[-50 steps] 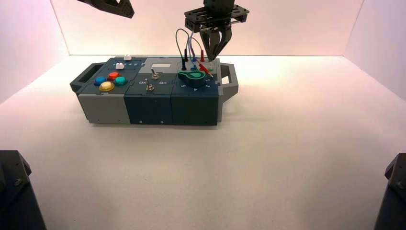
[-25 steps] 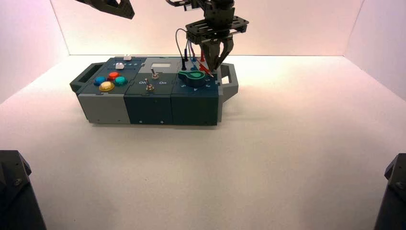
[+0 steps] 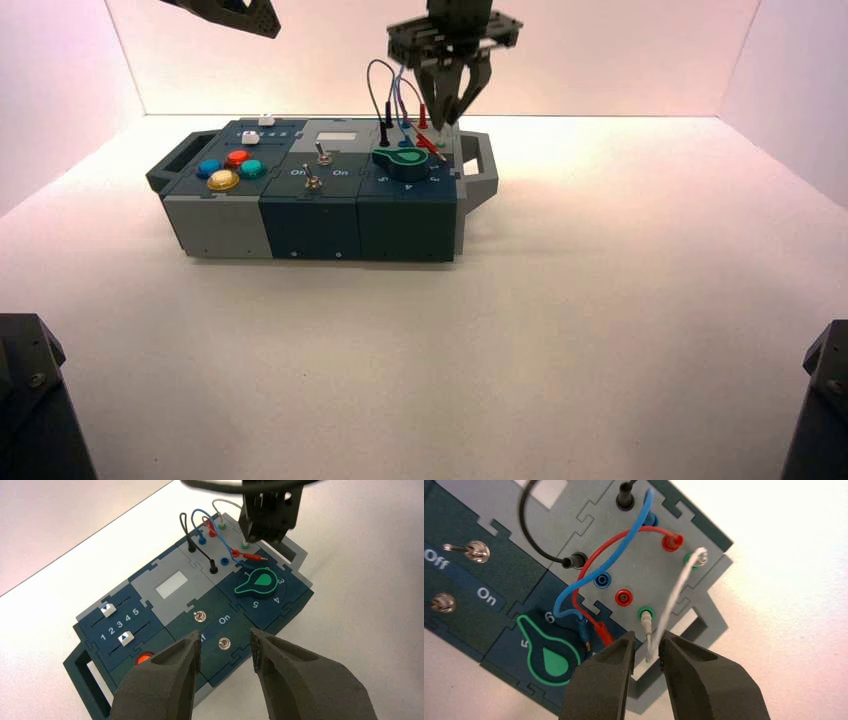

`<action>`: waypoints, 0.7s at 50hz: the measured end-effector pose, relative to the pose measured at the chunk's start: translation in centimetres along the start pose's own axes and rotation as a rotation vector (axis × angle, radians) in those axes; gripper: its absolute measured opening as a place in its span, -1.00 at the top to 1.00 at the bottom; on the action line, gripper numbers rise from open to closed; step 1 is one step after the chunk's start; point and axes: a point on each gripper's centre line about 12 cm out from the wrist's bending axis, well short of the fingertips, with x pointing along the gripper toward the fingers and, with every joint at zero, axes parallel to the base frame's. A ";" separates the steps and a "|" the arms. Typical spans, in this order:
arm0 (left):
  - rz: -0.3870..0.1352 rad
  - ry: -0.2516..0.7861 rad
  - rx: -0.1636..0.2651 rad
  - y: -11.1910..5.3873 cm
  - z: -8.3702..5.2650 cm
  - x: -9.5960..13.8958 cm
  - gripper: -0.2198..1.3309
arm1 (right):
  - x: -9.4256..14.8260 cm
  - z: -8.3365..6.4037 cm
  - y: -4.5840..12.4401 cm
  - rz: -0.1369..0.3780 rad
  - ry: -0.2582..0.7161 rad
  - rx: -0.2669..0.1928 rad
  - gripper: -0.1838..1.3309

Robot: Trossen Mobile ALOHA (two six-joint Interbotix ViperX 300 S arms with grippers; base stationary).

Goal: Insert the white wire.

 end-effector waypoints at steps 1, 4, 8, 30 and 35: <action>0.001 0.000 -0.001 0.0 0.0 0.0 -0.61 | -0.2 0.0 0.1 0.000 -0.003 -0.001 0.02; 0.002 -0.001 -0.001 0.0 0.0 0.0 -0.61 | -0.7 0.0 0.0 -0.003 -0.012 -0.002 0.02; 0.001 -0.001 -0.001 0.0 0.1 0.0 -0.61 | -1.1 0.0 0.0 -0.003 -0.018 -0.003 0.02; 0.002 -0.001 -0.003 0.0 0.0 0.0 -0.61 | -5.2 -1.2 -0.1 -0.011 -0.129 -0.013 -0.01; 0.003 -0.002 -0.001 0.1 0.0 0.0 -0.61 | -5.8 -1.6 -0.2 -0.014 -0.153 -0.015 -0.01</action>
